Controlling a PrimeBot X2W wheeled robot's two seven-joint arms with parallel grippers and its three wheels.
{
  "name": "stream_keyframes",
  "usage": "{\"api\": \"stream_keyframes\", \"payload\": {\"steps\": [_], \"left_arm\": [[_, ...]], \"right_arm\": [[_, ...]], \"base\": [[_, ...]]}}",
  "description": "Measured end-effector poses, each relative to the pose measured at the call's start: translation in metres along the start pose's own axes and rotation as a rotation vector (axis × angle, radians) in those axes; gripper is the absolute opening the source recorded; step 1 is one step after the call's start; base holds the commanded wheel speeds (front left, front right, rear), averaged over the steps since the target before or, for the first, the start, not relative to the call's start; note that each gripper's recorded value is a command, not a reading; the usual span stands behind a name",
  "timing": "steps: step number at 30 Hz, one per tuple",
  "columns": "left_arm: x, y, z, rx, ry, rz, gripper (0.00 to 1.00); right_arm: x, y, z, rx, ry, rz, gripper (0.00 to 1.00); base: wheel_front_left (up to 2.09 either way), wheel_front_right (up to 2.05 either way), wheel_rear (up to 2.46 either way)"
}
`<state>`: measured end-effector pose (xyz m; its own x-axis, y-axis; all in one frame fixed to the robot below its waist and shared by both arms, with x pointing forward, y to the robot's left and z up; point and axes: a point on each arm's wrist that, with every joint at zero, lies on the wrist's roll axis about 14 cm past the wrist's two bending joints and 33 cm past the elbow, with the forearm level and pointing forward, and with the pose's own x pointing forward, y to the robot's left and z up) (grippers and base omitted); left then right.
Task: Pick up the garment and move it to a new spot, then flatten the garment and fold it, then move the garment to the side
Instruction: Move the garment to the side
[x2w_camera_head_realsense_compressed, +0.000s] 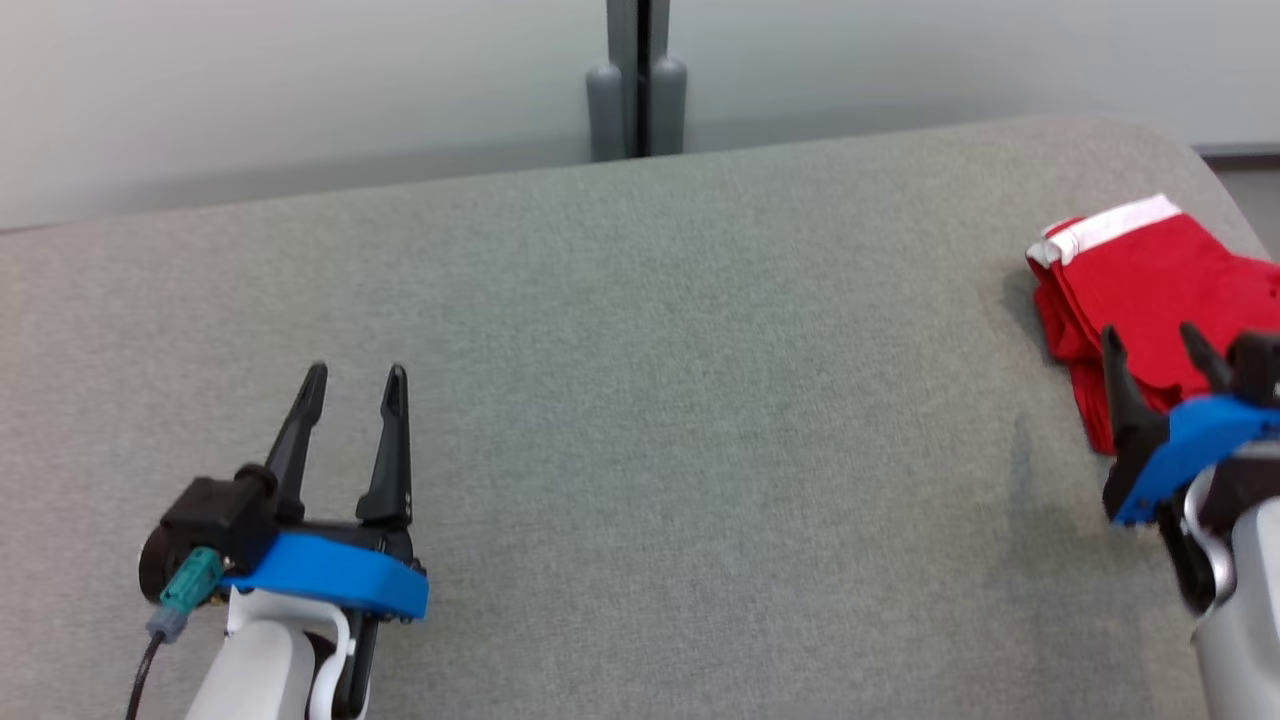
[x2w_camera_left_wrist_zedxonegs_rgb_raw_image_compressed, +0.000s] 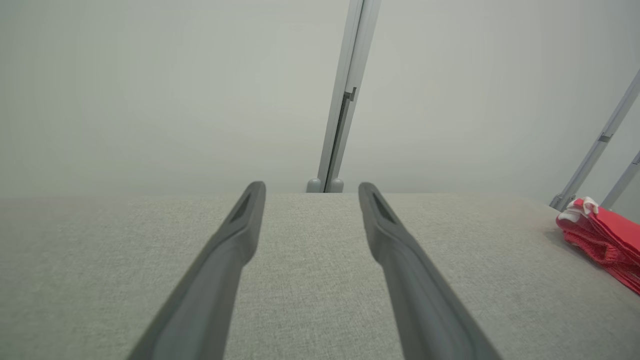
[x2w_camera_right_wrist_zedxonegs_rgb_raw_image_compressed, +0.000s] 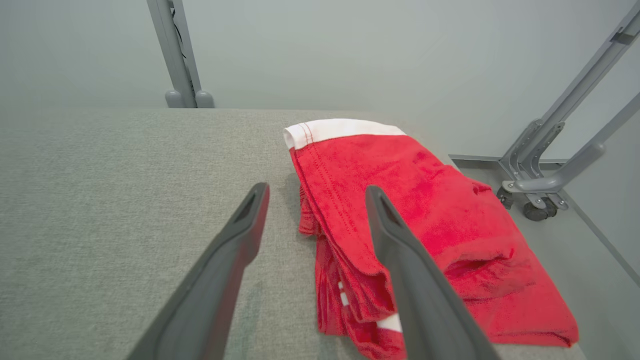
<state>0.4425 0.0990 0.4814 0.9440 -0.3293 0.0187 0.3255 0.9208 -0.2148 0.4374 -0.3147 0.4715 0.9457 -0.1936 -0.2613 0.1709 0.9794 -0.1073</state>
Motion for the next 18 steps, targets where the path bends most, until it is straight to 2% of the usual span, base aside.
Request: {"api": "stream_keyframes", "payload": {"steps": [3,8,13,18], "left_arm": [[-0.017,0.007,0.004,0.001,-0.005,0.042,1.0],[-0.04,0.015,0.008,-0.01,-0.015,0.102,1.0],[-0.063,0.029,0.006,-0.006,-0.01,0.165,1.0],[-0.081,0.038,0.004,-0.004,-0.007,0.213,1.0]], "right_arm": [[-0.02,0.012,0.007,0.07,-0.075,0.02,1.0],[-0.052,0.032,0.023,0.12,-0.199,0.056,1.0],[-0.078,0.056,0.04,0.122,-0.305,0.116,1.0],[-0.09,0.074,0.037,0.114,-0.31,0.16,1.0]], "base": [[0.0,0.0,0.0],[0.0,0.0,0.0],[0.0,0.0,0.0],[0.0,0.0,0.0]]}}
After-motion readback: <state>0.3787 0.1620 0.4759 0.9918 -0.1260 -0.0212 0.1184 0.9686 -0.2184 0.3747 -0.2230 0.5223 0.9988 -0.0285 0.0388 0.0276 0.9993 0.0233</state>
